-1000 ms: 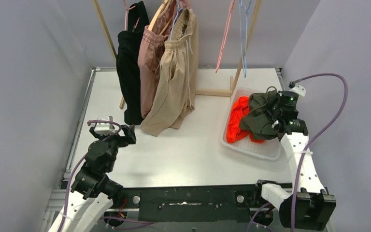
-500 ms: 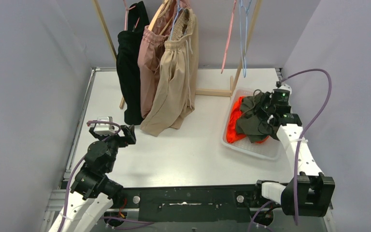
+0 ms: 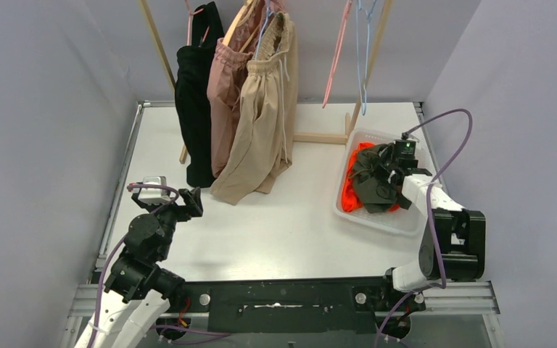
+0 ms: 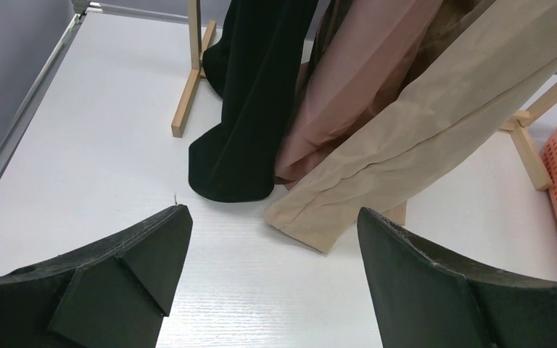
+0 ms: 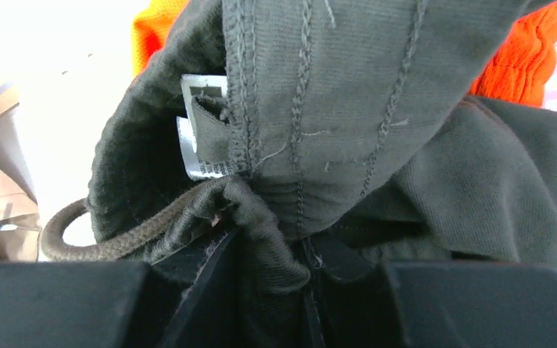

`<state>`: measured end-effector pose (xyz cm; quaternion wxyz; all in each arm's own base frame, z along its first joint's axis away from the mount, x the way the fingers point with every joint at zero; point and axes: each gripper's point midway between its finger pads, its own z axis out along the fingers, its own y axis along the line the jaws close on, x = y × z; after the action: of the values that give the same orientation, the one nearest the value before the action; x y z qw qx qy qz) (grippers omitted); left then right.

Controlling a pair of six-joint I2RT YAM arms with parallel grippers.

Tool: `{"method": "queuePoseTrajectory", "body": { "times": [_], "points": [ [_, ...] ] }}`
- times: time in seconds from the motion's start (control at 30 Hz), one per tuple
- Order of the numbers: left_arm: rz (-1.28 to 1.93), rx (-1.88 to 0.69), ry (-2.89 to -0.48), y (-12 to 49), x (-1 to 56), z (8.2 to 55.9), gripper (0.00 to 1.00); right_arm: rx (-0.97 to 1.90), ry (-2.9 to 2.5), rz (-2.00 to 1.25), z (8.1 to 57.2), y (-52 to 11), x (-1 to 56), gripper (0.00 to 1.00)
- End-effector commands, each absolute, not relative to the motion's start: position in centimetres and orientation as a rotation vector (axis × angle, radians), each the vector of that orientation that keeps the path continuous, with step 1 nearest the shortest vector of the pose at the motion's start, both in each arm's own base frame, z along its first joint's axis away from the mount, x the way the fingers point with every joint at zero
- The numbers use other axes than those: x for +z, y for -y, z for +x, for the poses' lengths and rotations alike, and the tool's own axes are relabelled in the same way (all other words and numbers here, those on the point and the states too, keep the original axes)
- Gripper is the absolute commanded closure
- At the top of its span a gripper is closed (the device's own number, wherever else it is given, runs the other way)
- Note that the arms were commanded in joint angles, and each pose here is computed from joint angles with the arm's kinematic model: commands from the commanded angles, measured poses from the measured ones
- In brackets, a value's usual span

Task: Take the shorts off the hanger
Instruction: Place the shorts in the basket.

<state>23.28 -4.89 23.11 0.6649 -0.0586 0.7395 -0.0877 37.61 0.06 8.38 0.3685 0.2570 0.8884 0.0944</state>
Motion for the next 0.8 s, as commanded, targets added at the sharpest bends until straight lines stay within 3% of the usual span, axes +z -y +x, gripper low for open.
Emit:
{"method": "queuePoseTrajectory", "body": {
  "times": [0.0, 0.07, 0.17, 0.57, 0.67, 0.77],
  "points": [
    [-0.144, -0.213, -1.608, 4.8, 24.8, 23.4, 0.14, 0.158, -2.301, 0.685, 38.0, -0.4, 5.8, 0.98],
    [-0.142, -0.216, -1.608, 4.8, 24.8, 23.4, 0.15, 0.132, -2.329, 0.683, 37.9, -0.2, 5.1, 0.96],
    [-0.142, -0.218, -1.607, 4.8, 24.9, 23.4, 0.15, 0.139, -2.284, 0.651, 38.0, -0.5, 6.6, 0.85],
    [-0.134, -0.228, -1.608, 5.1, 24.8, 23.4, 0.14, 0.176, -2.014, 0.557, 37.0, -0.1, 19.8, 0.43],
    [-0.132, -0.233, -1.611, 5.2, 24.7, 23.4, 0.14, 0.198, -1.984, 0.549, 36.9, -0.4, 21.5, 0.5],
    [-0.128, -0.235, -1.613, 5.3, 24.7, 23.4, 0.15, 0.227, -1.969, 0.536, 37.5, -0.8, 21.6, 0.7]
  ]
}}
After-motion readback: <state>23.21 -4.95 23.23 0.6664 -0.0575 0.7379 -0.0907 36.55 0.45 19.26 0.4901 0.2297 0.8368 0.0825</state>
